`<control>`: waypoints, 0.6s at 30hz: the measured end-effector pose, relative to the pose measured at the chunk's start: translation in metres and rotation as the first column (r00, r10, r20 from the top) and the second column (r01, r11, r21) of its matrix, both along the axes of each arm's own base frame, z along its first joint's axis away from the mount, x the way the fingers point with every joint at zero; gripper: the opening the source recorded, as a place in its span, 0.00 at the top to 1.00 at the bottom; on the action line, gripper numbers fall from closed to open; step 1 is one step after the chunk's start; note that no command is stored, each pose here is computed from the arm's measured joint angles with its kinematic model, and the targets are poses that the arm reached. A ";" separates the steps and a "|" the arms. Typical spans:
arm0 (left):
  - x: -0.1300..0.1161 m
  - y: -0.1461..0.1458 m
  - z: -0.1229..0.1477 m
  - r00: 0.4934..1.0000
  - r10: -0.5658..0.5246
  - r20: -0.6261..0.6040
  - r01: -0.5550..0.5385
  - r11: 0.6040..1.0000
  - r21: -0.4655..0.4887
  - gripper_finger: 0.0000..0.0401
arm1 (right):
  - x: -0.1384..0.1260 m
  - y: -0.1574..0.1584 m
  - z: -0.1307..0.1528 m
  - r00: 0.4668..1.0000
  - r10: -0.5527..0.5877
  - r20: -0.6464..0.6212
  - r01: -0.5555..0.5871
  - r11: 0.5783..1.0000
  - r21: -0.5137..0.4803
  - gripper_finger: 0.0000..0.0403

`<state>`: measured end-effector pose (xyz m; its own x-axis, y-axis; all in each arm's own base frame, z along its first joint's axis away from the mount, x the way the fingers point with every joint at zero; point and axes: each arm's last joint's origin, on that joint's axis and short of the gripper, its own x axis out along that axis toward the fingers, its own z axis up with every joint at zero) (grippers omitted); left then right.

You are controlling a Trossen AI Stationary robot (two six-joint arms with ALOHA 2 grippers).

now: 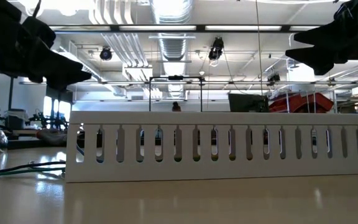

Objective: Ziptie cables
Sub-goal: Return to Home Position

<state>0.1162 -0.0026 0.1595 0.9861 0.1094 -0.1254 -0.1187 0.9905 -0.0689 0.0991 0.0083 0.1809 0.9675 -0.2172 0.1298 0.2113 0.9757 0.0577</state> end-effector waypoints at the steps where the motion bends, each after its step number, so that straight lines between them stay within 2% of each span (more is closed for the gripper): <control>1: 0.000 0.000 0.000 1.000 0.000 -0.002 0.000 1.000 0.000 0.45 | 0.000 0.000 0.000 1.000 0.000 0.000 0.000 1.000 0.000 0.23; 18: 0.001 0.000 -0.002 1.000 0.000 -0.022 0.000 1.000 0.001 0.38 | 0.000 0.000 0.000 1.000 0.000 0.000 0.000 1.000 0.000 0.23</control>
<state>0.1175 -0.0027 0.1575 0.9831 0.1096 -0.1469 -0.1201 0.9906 -0.0648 0.0991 0.0083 0.1808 0.9675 -0.2173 0.1296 0.2114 0.9757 0.0577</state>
